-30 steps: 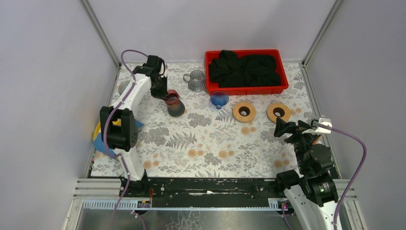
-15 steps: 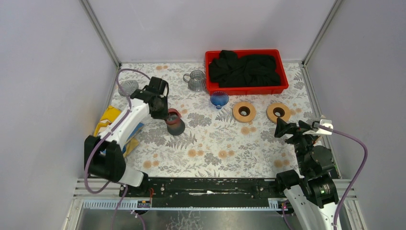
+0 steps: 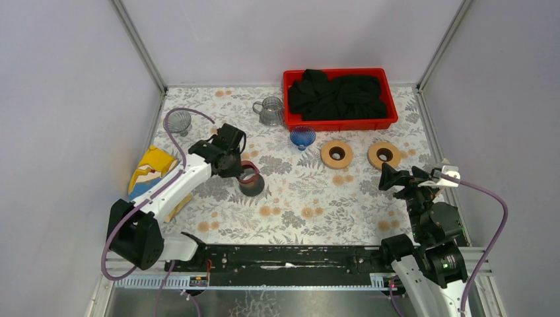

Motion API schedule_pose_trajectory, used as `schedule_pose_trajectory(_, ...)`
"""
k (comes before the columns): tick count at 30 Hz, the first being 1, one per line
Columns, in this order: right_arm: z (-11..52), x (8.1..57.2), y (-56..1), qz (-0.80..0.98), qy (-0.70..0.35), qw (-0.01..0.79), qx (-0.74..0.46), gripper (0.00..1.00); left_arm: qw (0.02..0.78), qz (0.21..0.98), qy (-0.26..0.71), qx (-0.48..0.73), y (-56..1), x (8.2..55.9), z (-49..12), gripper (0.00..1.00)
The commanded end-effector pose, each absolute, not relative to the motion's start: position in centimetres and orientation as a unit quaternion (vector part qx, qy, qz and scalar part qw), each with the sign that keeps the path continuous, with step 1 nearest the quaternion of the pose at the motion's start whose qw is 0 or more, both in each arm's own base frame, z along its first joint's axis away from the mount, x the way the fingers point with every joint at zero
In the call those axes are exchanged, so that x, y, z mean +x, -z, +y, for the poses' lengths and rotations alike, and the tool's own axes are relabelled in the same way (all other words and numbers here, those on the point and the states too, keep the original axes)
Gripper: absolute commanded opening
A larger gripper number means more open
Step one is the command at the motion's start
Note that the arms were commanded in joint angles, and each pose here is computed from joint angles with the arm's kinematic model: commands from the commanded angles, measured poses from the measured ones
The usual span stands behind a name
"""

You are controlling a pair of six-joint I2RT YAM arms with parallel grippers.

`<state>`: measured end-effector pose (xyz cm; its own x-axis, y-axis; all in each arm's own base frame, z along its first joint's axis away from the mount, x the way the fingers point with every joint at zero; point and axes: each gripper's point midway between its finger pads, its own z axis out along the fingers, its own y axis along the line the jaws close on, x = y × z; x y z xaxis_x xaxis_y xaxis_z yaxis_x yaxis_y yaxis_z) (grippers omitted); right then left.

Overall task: Place the coffee filter in the dripper
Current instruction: Move the coffee server to the center of the board.

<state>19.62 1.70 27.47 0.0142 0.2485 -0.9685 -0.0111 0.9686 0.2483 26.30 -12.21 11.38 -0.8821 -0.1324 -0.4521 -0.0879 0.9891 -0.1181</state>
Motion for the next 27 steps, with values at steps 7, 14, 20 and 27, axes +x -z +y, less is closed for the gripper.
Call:
schedule_pose_trajectory(7, 1.6, 19.6, -28.8, 0.677, -0.096, 0.725, 0.087, 0.99, 0.271, 0.959, 0.046, -0.067, -11.4, 27.4, -14.6, 0.07)
schedule_pose_trajectory(14, 1.7, 19.6, -28.9, 0.676, -0.096, 0.725, 0.087, 0.99, 0.263, 0.962, 0.044, -0.06, -10.7, 27.2, -15.4, 0.11)
schedule_pose_trajectory(20, 1.7, 19.6, -28.8, 0.679, -0.097, 0.723, 0.085, 0.99, 0.27, 0.959, 0.058, -0.054, -11.7, 27.6, -16.3, 0.17)
schedule_pose_trajectory(27, 2.3, 19.9, -28.6, 0.692, -0.105, 0.71, 0.078, 0.99, 0.283, 0.955, 0.074, -0.052, -13.0, 27.7, -16.6, 0.26)
